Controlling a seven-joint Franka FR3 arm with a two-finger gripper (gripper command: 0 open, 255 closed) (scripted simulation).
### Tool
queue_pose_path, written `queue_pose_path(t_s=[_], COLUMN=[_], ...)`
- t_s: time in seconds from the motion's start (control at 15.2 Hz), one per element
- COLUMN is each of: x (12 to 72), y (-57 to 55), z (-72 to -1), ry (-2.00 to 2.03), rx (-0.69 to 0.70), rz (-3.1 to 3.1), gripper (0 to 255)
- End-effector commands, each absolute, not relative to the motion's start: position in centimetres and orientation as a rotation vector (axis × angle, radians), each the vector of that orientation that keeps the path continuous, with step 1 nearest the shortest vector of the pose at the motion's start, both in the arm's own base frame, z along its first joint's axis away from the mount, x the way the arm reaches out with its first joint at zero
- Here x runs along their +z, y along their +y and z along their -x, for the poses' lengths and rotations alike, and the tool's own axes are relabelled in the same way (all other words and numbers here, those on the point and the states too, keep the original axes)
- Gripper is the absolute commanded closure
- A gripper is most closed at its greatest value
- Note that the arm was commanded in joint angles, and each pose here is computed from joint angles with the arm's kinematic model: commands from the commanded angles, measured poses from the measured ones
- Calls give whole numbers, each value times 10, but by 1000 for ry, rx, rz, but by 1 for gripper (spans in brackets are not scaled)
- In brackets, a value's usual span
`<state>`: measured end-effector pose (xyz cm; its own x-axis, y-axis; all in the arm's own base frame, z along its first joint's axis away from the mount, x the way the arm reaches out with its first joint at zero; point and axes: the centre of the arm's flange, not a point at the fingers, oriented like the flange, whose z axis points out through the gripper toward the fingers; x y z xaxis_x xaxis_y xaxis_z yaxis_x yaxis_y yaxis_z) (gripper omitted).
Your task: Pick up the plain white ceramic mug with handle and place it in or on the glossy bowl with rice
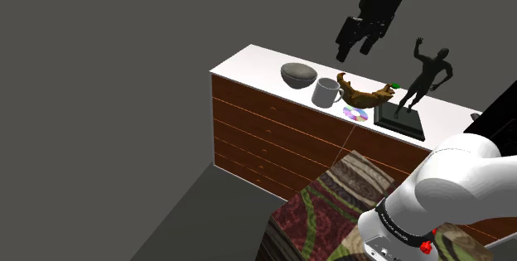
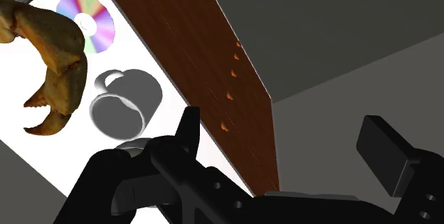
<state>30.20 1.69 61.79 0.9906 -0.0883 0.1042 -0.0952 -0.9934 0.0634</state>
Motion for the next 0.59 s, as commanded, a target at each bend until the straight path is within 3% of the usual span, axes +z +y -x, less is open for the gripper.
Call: queue_pose_path(t_s=[0.0, 0.53], x=[618, 551], y=[17, -49], z=[-302, -358], ry=[-141, -165], rx=[156, 120], rz=[-3066, -3086], gripper=[0, 0])
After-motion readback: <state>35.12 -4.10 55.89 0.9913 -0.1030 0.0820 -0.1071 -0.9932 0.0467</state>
